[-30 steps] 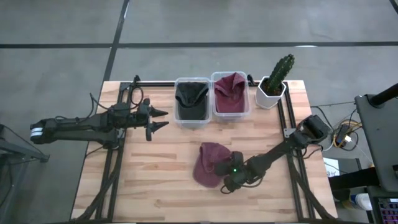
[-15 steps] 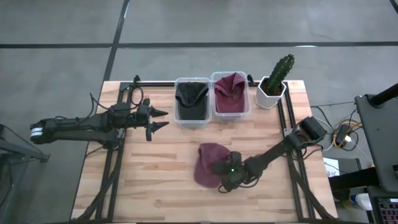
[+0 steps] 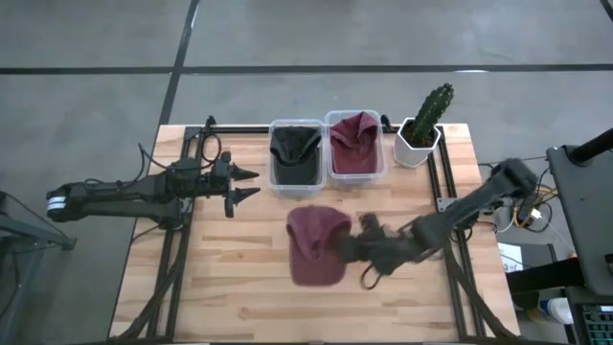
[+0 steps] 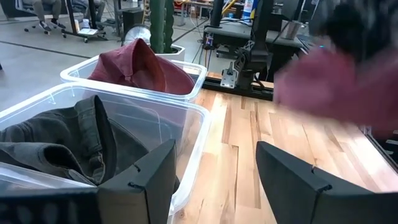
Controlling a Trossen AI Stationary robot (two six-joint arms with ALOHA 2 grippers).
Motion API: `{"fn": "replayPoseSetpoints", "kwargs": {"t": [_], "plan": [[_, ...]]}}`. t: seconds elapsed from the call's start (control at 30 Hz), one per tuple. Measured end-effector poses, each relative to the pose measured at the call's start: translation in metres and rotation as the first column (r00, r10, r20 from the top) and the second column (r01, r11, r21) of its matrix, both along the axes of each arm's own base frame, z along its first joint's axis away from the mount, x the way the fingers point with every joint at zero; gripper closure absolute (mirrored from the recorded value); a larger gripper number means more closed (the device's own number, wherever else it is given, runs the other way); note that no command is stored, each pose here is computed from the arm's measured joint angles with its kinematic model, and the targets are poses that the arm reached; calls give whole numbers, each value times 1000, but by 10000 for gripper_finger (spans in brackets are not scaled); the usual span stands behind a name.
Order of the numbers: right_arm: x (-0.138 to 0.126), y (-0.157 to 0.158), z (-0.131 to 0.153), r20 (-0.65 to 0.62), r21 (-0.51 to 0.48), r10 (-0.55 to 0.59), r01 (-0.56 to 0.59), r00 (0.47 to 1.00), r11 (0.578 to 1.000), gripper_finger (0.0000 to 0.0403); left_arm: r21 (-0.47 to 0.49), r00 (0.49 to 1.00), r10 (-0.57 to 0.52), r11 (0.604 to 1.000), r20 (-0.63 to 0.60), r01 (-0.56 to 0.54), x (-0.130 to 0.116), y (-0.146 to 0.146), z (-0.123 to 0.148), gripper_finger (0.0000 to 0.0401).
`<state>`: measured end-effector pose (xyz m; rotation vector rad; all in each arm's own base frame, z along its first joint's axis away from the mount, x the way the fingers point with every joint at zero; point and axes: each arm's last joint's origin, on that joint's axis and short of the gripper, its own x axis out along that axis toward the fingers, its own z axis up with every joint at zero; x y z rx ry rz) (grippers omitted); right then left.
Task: Pick & Place hat
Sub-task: Put the red cap into the right transparent bin
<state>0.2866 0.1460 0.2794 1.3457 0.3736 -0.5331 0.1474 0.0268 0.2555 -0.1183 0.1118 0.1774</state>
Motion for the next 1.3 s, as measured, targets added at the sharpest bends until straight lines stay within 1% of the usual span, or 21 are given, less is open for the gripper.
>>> {"fn": "replayPoseSetpoints", "kwargs": {"t": [0.03, 0.1, 0.17, 0.27, 0.4, 0.5, 0.57, 0.63, 0.8, 0.9, 1.07, 1.3], "plan": [[-6, -6, 14, 16, -27, 11, -11, 1000, 1000, 393, 0, 1000, 0, 1000, 0, 0, 0, 0, 0, 188], [-21, -22, 37, 11, -85, 23, -22, 1000, 996, 393, 0, 1000, 0, 1000, 0, 0, 0, 0, 0, 188], [-35, -38, 58, -19, -144, 21, -23, 1000, 989, 393, 0, 1000, 0, 1000, 0, 0, 0, 0, 0, 188], [-55, -64, 81, -80, -218, -6, -12, 997, 976, 394, 0, 1000, 0, 1000, 0, 0, 0, 0, 0, 188], [-73, -96, 104, -128, -302, -45, 4, 991, 953, 394, -1, 1000, 0, 1000, 0, 0, 0, 0, 0, 188], [-81, -119, 113, -153, -378, -83, 19, 985, 926, 394, -1, 1000, 0, 1000, 0, 0, 0, 0, 0, 188], [-84, -135, 117, -164, -421, -109, 31, 980, 906, 394, -1, 1000, 0, 1000, 0, 0, 0, 0, 0, 188], [-86, -151, 118, -193, -447, -111, 14, 975, 894, 394, 0, 1000, 0, 1000, 1, 0, 0, 0, 0, 188], [-86, -193, 112, -297, -464, -86, -65, 951, 883, 394, 0, 1000, 0, 1000, 1, 0, 0, 0, 0, 188], [-87, -214, 110, -317, -481, -91, -77, 944, 873, 394, -4, 1000, 1, 1000, 1, -1, 0, 0, 0, 188], [-88, -239, 110, -327, -511, -96, -91, 940, 854, 394, -6, 1000, 1, 1000, 1, -1, 0, 0, 0, 188], [-72, -264, 89, -431, -484, -42, -191, 901, 854, 394, -6, 1000, 1, 1000, 1, -1, 0, 0, 0, 188]]}}
